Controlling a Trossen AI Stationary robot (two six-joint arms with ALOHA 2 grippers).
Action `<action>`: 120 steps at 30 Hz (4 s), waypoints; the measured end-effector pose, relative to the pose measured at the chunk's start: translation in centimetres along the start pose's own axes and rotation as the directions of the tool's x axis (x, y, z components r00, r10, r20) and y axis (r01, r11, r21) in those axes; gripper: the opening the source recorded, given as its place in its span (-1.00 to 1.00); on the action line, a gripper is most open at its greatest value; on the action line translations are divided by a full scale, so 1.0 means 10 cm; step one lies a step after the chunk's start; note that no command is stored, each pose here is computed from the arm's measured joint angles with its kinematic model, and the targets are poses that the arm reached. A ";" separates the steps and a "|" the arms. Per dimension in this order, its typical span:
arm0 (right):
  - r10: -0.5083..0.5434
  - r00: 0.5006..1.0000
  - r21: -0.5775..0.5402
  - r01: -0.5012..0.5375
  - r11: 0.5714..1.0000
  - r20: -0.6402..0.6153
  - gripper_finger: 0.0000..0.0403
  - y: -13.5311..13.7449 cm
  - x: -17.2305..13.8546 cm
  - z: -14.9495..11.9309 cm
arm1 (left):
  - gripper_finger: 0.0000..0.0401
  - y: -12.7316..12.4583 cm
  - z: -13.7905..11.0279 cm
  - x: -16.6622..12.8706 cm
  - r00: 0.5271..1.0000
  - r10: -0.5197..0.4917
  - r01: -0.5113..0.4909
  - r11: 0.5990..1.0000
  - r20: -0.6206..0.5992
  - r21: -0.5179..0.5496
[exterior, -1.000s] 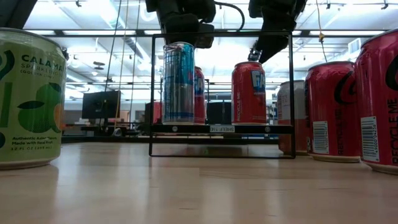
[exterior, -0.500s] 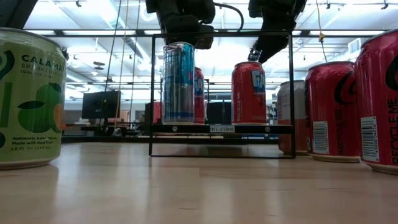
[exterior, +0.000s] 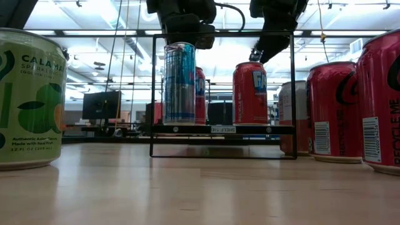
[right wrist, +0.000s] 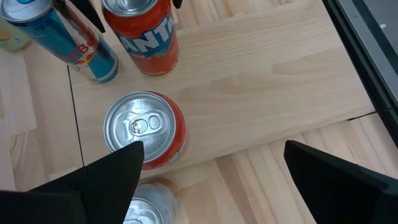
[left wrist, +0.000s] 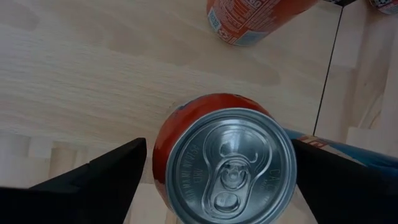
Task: Place canned beverage on shelf
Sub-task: Put the red soda can on the shelf, then adjust the right red soda can on the shelf
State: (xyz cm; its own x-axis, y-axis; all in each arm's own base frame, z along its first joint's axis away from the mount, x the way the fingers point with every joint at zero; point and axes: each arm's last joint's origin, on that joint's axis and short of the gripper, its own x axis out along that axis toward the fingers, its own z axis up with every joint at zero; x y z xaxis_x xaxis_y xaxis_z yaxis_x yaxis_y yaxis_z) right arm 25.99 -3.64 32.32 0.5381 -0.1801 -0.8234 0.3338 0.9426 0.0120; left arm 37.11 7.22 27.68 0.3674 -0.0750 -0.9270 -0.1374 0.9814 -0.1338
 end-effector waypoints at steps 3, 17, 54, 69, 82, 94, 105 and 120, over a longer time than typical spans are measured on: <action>0.000 1.000 0.000 0.000 1.000 0.000 0.98 0.00 0.00 0.00 | 0.98 0.00 0.00 -0.01 1.000 0.002 -0.002 1.000 0.001 0.002; 0.001 1.000 0.000 -0.001 1.000 0.000 0.98 0.00 0.00 0.00 | 0.98 -0.04 0.20 -0.32 0.992 0.023 -0.028 0.999 0.121 0.042; 0.074 0.990 -0.144 -0.056 0.988 0.122 0.98 0.23 0.42 -0.14 | 0.97 -0.15 -0.03 -1.39 0.928 0.202 -0.212 0.977 0.313 -0.004; 0.084 0.988 -0.149 -0.064 0.987 0.128 0.98 0.23 0.47 -0.18 | 0.97 -0.23 -0.16 -1.16 0.914 0.218 -0.210 0.976 0.341 -0.059; 0.103 0.981 -0.150 -0.079 0.986 0.163 0.98 0.13 0.37 -0.06 | 0.97 -0.19 -0.34 -1.46 0.895 0.249 -0.219 0.968 0.370 -0.123; 0.125 0.984 -0.203 -0.097 0.974 0.126 0.98 0.31 0.34 -0.10 | 0.97 -0.15 -0.40 -1.54 0.889 0.260 -0.216 0.964 0.377 -0.156; 0.103 0.992 -0.199 -0.087 0.976 0.069 0.98 0.27 0.58 -0.33 | 0.97 -0.15 -0.40 -1.54 0.889 0.260 -0.220 0.964 0.376 -0.148; 0.163 0.982 -0.214 -0.139 0.967 0.099 0.87 0.16 0.68 -0.34 | 0.97 -0.15 -0.39 -1.54 0.889 0.260 -0.220 0.964 0.376 -0.148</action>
State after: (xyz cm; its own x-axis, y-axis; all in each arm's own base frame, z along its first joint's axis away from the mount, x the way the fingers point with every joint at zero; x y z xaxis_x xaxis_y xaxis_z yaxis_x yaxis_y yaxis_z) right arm 27.55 -2.42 24.79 0.6597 -0.0508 -0.7498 0.0820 0.9966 0.0047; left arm 28.03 6.21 40.77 0.6366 0.2553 -0.7277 -0.3491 0.9368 0.0233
